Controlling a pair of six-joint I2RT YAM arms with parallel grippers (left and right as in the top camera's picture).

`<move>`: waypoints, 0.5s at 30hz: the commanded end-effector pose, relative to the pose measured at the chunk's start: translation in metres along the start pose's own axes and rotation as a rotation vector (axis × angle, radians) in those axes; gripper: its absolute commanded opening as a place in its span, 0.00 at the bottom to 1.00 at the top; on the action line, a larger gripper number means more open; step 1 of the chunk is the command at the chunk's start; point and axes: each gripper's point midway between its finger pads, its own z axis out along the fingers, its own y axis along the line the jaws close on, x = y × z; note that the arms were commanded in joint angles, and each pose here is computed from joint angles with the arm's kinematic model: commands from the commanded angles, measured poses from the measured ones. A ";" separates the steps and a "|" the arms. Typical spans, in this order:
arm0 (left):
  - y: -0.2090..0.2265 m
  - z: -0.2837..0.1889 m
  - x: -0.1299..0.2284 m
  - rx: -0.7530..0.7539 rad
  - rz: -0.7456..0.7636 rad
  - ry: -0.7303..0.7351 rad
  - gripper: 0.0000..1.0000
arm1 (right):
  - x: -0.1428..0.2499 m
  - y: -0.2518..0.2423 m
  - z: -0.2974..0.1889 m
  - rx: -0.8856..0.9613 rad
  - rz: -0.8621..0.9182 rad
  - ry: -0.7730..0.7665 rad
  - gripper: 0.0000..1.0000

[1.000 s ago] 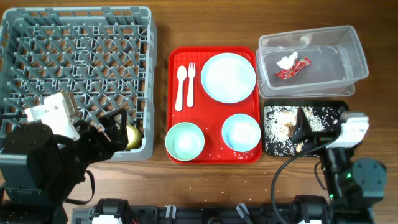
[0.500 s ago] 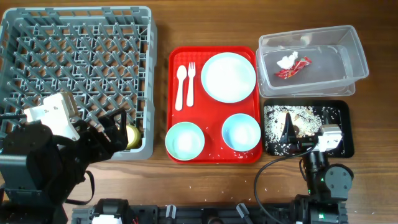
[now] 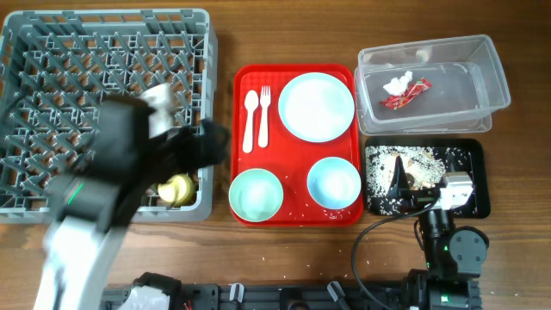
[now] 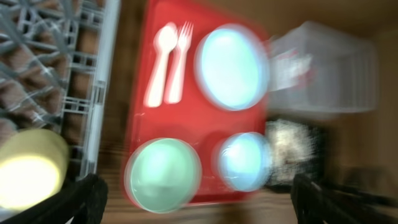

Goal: Sort waste into correct bins and load items into the dishwasher rack
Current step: 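Grasp the white spoon on the red tray with the left gripper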

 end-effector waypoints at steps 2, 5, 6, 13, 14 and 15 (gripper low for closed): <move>0.019 0.144 0.014 -0.357 0.322 0.165 0.95 | -0.002 0.002 0.000 -0.014 0.002 -0.010 1.00; 0.023 0.223 0.025 -0.332 0.311 0.230 0.83 | -0.002 0.002 0.000 -0.014 0.002 -0.010 1.00; 0.030 0.246 0.024 -0.336 0.297 0.226 0.77 | -0.002 0.002 0.000 -0.014 0.002 -0.010 1.00; 0.049 0.282 -0.015 -0.328 0.238 0.098 0.52 | -0.002 0.002 0.000 -0.014 0.002 -0.010 1.00; 0.053 0.282 -0.018 -0.331 0.229 0.093 0.50 | -0.002 0.002 0.000 -0.014 0.003 -0.010 1.00; 0.054 0.282 -0.018 -0.332 0.228 0.094 0.49 | -0.002 0.002 0.000 -0.014 0.003 -0.010 1.00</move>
